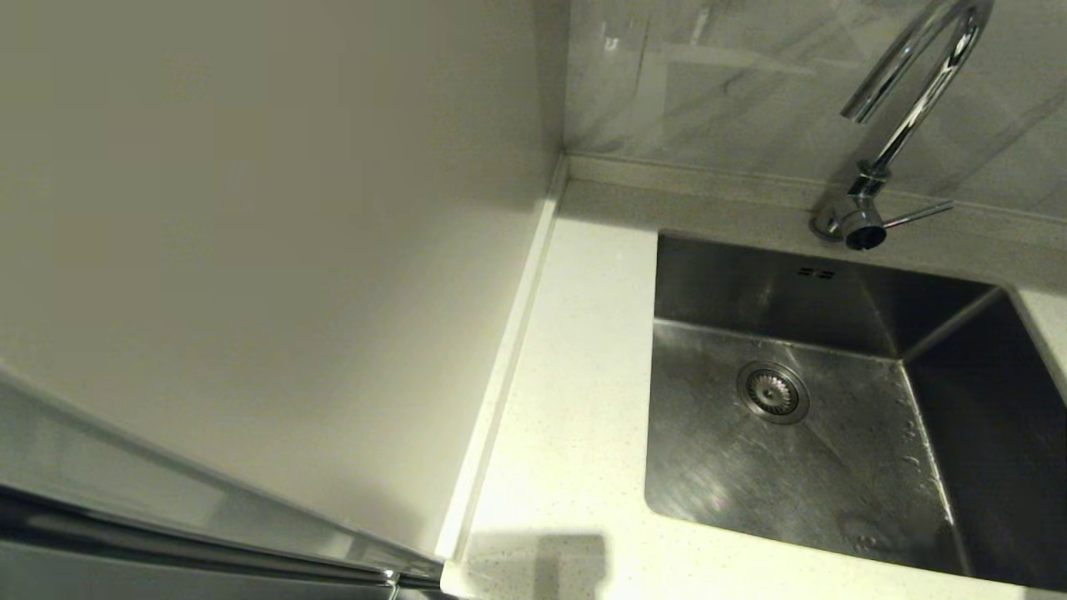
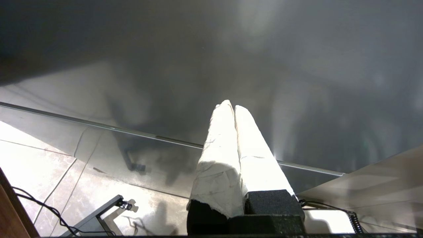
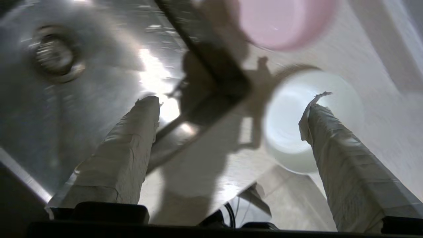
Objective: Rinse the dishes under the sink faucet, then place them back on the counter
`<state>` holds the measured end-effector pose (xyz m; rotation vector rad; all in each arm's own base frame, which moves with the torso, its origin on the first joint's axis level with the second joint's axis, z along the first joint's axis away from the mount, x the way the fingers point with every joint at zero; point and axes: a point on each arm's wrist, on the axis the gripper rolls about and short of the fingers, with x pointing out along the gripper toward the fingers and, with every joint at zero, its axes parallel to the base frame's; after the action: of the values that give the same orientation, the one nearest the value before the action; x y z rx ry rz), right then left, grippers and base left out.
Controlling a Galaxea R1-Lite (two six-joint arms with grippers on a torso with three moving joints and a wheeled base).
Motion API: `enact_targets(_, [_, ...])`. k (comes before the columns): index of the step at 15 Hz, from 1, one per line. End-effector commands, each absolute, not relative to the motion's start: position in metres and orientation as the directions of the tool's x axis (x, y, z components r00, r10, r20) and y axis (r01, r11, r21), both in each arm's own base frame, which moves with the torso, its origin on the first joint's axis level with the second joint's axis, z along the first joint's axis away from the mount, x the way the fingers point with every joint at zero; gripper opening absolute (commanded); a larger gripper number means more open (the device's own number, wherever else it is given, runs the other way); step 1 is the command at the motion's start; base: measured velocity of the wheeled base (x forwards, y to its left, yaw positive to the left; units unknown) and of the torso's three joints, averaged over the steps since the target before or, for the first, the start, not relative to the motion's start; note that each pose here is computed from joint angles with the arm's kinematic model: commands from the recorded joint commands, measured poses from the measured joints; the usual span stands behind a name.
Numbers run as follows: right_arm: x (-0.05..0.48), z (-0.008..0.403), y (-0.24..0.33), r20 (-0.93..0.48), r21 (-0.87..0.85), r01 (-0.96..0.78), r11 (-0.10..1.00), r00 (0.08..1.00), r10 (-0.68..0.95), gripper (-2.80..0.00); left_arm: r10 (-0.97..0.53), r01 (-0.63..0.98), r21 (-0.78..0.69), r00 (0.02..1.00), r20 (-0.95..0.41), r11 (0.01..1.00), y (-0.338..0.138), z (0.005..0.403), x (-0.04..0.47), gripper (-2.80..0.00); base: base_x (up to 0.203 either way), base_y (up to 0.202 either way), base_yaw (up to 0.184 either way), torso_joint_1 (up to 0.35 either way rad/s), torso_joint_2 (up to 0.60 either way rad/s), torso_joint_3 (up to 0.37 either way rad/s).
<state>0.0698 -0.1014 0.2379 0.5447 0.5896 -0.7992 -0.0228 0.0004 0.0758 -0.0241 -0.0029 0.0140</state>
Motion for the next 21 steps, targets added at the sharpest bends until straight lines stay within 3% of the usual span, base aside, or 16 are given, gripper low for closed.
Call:
enact_targets(1, [0.08, 0.265, -0.082, -0.597, 0.236, 0.666, 0.708, 0.674, -0.436, 0.0, 0.015, -0.015, -0.024, 1.0, 0.007, 1.0, 0.0, 0.076, -0.023, -2.8, 0.0, 0.0, 0.0, 0.0, 0.0, 0.0])
enact_targets(4, [0.091, 0.3, -0.057, -0.522, 0.266, 0.466, 0.844, 0.806, -0.28, 0.0, 0.015, -0.015, -0.025, 1.0, 0.006, 1.0, 0.0, 0.076, -0.023, -2.8, 0.0, 0.0, 0.0, 0.0, 0.0, 0.0])
enact_targets(8, [0.085, 0.331, -0.027, -0.439, 0.274, 0.233, 0.933, 0.893, -0.094, 0.0, 0.015, -0.015, -0.024, 1.0, 0.008, 1.0, 0.0, 0.076, -0.023, -2.8, 0.0, 0.0, 0.0, 0.0, 0.0, 0.0])
enact_targets(14, [0.046, 0.343, -0.011, -0.34, 0.233, 0.169, 0.958, 0.937, -0.082, 0.0, 0.015, -0.015, -0.024, 1.0, 0.006, 1.0, 0.0, 0.076, -0.023, -2.8, 0.0, 0.0, 0.0, 0.0, 0.0, 0.0])
enact_targets(21, [-0.032, 0.347, 0.017, -0.108, 0.078, 0.116, 0.99, 0.988, -0.107, 0.0, 0.015, -0.015, -0.025, 1.0, 0.007, 1.0, 0.0, 0.076, -0.023, -2.8, 0.0, 0.0, 0.0, 0.0, 0.0, 0.0])
